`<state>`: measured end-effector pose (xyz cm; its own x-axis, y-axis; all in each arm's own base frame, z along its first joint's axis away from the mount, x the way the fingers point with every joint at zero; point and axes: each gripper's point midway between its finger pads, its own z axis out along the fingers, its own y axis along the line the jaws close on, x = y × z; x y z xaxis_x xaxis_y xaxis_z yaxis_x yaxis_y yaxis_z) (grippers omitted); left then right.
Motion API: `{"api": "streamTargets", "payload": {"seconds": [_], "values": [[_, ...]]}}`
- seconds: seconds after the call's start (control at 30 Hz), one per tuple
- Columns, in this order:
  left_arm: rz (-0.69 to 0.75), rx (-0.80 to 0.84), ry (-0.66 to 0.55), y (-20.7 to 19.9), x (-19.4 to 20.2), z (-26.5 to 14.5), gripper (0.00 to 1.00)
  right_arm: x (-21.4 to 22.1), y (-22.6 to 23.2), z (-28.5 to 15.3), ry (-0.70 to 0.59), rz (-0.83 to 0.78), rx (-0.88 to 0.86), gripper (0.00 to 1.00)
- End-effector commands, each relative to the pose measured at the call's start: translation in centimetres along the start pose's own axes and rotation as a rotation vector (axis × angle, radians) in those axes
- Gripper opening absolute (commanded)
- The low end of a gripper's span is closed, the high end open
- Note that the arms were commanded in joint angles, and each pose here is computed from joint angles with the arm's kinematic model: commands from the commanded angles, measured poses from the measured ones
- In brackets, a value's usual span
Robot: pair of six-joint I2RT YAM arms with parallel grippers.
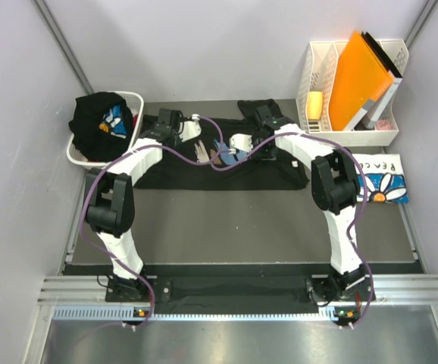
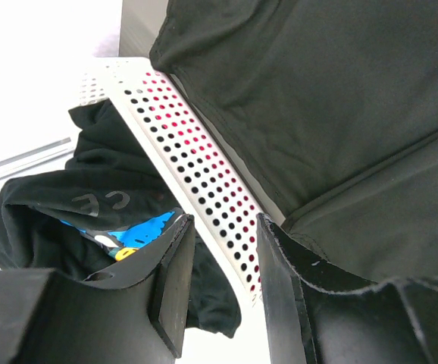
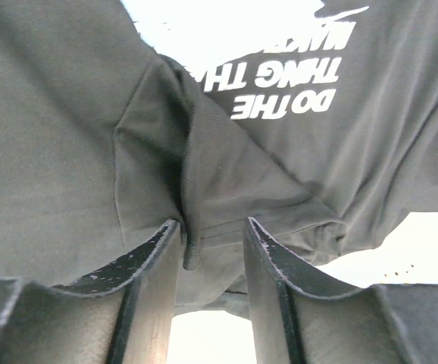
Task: Fold and stack the t-shirts
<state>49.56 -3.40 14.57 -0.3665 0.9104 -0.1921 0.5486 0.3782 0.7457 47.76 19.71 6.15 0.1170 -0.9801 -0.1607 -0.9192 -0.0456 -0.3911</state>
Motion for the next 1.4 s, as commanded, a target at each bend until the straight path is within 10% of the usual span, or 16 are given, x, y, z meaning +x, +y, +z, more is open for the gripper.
{"api": "streamTargets", "payload": {"seconds": [0.0, 0.3, 1.37], "values": [[-0.027, -0.058, -0.035, 1.9, -1.0, -0.6, 0.43, -2.0, -0.6, -2.8, -0.068, 0.005, 0.019, 0.41], [-0.021, -0.06, -0.035, 2.0, -1.1, -0.4, 0.43, -1.9, -0.1, -3.4, -0.077, -0.006, 0.001, 0.6], [-0.007, -0.063, -0.03, 1.8, -0.7, -0.2, 0.43, -1.6, -0.8, -0.1, -0.087, 0.134, 0.057, 0.55]]}}
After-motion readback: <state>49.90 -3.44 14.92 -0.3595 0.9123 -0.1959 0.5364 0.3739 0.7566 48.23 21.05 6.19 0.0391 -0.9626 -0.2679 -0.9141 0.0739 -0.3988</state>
